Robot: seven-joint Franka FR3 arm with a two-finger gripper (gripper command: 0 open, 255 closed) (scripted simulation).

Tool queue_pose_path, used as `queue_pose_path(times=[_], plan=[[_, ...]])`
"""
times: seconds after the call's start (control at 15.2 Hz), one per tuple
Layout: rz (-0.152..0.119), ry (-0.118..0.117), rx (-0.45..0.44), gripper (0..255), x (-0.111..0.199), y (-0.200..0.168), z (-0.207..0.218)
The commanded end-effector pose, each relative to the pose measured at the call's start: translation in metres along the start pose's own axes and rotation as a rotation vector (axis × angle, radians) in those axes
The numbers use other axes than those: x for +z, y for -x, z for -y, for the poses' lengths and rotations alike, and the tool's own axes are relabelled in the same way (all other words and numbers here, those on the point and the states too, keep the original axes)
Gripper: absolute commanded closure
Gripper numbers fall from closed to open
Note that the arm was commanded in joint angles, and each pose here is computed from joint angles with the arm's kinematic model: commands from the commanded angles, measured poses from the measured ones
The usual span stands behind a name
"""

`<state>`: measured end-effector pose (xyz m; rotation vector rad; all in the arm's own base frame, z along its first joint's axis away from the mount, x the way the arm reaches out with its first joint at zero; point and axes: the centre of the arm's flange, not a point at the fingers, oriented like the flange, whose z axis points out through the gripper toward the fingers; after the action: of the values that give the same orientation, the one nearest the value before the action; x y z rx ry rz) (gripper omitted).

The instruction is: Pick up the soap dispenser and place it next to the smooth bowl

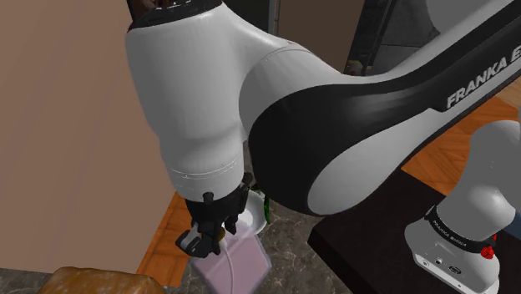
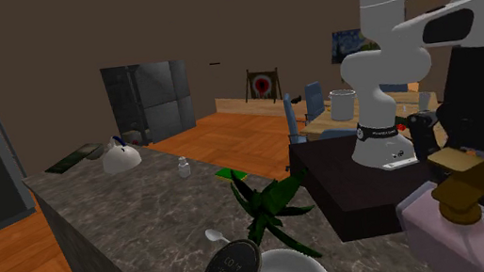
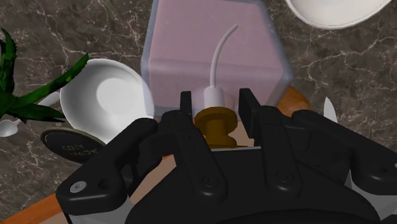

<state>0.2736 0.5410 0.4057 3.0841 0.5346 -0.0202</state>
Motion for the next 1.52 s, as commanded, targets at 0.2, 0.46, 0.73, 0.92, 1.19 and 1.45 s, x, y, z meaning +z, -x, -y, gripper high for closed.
queue_pose_path(times=[0.2, 0.46, 0.73, 0.92, 1.19, 1.45], plan=[[-0.001, -0.001, 0.000, 255, 0.026, -0.001, 0.000], [-0.001, -0.001, 0.000, 255, 0.047, -0.001, 0.000], [-0.001, -0.001, 0.000, 255, 0.068, -0.001, 0.000], [-0.001, -0.001, 0.000, 255, 0.084, -0.002, 0.001], [-0.001, -0.001, 0.000, 255, 0.105, -0.002, 0.001], [-0.001, -0.001, 0.000, 255, 0.126, -0.002, 0.001]])
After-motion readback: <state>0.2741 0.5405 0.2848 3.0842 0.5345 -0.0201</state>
